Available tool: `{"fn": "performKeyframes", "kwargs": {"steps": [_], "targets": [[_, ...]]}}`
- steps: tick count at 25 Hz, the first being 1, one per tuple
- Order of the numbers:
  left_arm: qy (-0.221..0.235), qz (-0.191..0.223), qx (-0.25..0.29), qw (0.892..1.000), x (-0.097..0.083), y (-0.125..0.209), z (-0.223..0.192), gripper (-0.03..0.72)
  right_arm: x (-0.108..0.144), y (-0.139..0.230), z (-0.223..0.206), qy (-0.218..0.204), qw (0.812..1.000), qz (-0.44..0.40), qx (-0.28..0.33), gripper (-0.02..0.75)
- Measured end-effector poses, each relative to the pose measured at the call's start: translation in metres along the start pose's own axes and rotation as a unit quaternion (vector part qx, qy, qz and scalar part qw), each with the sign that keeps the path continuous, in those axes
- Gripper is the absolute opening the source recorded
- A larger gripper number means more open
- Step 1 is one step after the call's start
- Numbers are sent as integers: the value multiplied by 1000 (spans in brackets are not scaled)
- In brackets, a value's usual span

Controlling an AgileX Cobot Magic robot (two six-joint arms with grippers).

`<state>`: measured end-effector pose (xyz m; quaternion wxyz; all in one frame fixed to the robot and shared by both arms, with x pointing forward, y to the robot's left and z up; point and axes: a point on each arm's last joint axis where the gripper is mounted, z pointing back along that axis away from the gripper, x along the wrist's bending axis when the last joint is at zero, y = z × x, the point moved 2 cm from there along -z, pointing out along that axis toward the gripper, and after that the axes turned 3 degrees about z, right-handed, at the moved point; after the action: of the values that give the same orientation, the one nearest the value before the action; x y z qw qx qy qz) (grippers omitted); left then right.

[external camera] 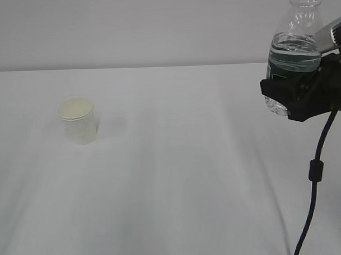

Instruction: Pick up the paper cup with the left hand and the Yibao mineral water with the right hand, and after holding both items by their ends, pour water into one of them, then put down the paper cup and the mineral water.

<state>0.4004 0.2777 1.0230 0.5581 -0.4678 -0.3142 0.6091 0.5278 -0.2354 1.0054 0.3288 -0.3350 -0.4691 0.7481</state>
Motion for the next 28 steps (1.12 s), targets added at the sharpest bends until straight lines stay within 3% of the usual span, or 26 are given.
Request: {"fn": "performKeyframes", "kwargs": {"steps": [14,20,28], "targets": [[13,-63,41,997,-6,16,-46,447,0,0,0,0,1000,0,1,422],[7,-64,67,996,-4,27,-63,439,0,0,0,0,1000,0,0,422],[6,-45,24,999,3,43,-58,428,0,0,0,0,1000,0,0,422]]}}
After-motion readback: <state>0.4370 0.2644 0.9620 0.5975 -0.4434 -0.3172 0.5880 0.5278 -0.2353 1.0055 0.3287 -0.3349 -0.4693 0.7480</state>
